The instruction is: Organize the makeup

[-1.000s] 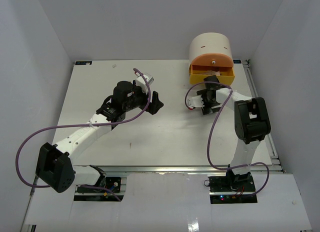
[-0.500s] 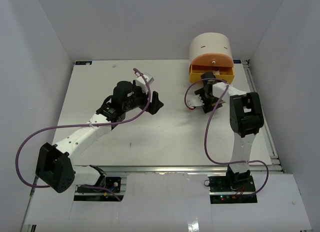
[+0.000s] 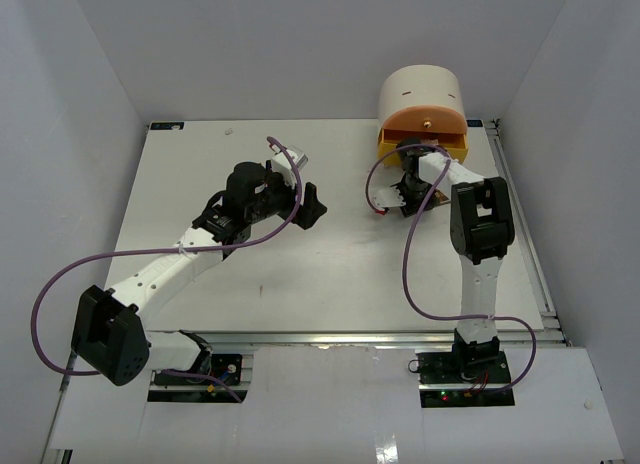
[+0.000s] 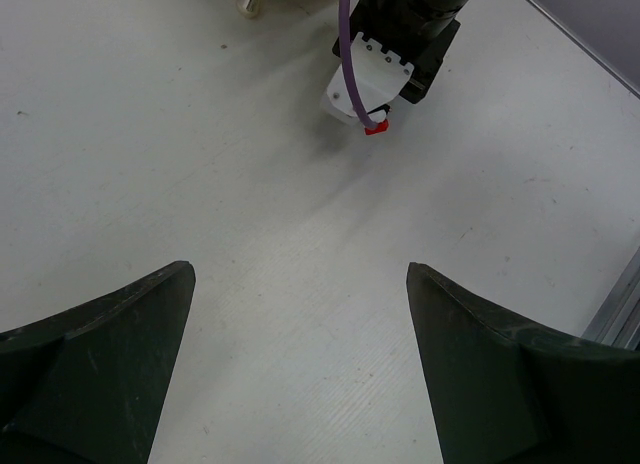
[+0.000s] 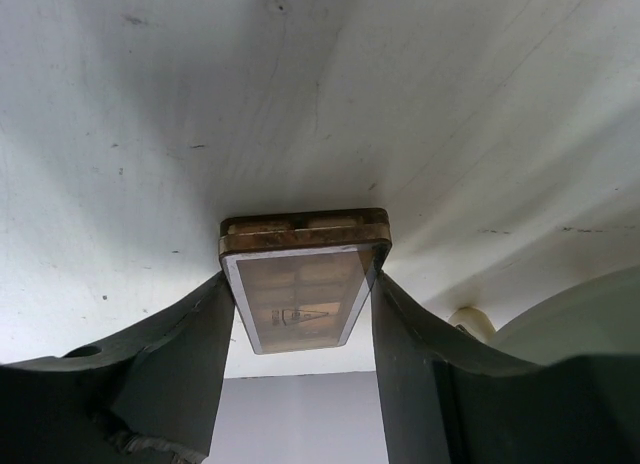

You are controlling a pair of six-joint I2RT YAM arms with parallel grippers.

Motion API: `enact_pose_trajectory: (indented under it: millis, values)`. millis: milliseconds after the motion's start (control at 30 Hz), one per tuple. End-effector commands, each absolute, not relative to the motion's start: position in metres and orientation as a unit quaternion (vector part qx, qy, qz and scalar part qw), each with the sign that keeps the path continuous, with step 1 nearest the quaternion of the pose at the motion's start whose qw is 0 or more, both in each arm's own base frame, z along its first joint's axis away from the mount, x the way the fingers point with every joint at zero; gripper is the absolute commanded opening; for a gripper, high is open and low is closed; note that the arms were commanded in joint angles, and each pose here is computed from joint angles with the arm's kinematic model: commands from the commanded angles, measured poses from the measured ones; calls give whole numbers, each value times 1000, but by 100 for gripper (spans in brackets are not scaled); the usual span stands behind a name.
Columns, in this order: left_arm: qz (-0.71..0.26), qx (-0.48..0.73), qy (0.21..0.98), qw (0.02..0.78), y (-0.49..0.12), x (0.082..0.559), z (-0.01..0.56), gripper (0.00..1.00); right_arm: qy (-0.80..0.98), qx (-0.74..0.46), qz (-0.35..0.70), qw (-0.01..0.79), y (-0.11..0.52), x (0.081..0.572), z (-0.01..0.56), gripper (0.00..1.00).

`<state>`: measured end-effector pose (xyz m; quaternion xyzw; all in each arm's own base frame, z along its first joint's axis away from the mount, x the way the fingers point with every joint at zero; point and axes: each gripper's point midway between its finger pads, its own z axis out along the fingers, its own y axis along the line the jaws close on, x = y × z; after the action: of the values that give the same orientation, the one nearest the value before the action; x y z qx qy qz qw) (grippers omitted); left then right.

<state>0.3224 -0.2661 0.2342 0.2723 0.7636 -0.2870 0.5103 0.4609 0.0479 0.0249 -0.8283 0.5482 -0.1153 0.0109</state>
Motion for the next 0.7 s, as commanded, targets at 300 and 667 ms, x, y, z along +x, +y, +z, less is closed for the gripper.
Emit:
enact_pose_trajectory:
  millis: [300,667]
  values:
    - [-289,272,751,528,-261,319,251,98,550,-833,33,55,107,331,47,38]
    - [-284,267,748,536,-258,319,255,98,617,-786,27,30,121,299,19,54]
